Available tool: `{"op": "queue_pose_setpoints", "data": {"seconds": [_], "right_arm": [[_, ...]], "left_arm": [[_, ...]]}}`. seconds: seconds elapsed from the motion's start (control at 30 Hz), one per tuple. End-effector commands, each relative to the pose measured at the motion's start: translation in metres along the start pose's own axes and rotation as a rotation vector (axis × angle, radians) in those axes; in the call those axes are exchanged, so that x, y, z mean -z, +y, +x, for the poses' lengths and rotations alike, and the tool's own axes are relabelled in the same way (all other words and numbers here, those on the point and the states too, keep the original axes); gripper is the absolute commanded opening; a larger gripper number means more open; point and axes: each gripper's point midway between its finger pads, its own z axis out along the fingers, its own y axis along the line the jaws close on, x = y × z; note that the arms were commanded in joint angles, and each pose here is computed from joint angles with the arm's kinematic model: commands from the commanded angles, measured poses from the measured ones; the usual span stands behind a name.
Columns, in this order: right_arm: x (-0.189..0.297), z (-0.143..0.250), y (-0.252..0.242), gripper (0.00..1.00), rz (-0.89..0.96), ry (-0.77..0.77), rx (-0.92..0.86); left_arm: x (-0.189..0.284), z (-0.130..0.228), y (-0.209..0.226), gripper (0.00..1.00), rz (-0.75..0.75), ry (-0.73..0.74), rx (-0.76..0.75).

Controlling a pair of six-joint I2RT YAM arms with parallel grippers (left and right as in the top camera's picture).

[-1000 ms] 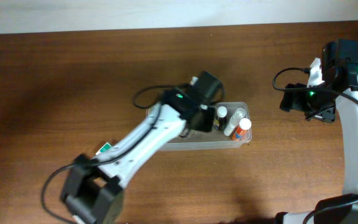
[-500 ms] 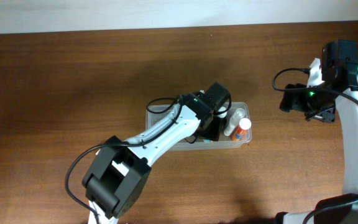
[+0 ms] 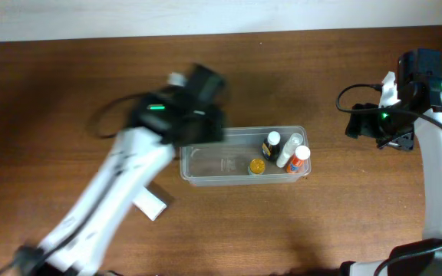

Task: Pack container
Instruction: 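Grasp the white-green medicine box with the left gripper and lay it in the container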

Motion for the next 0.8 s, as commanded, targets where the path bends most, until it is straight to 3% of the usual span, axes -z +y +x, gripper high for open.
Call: {"op": "queue_pose_setpoints", "data": {"seconds": [0.0,0.1,0.23,0.57,0.77], "right_arm": [[0.003,0.001,0.000,0.84,-0.009,-0.010,-0.001],[0.003,0.001,0.000,0.84,-0.009,-0.010,-0.001],[0.003,0.001,0.000,0.84,-0.009,-0.010,-0.001],[0.002,0.001,0.000,0.84,-0.009,-0.008,-0.002],[0.002,0.001,0.000,0.84,-0.009,-0.009,-0.002]], "left_arm": [[0.025,-0.007,0.075,0.99,-0.138,-0.033,0.344],[0.022,0.007,0.121,0.99,-0.231,0.022,0.553],[-0.006,0.032,0.148,0.99,-0.269,0.126,0.702],[-0.116,0.125,0.160,0.99,-0.204,0.346,0.823],[-0.135,0.153,0.162,0.99,-0.204,0.378,0.819]]}}
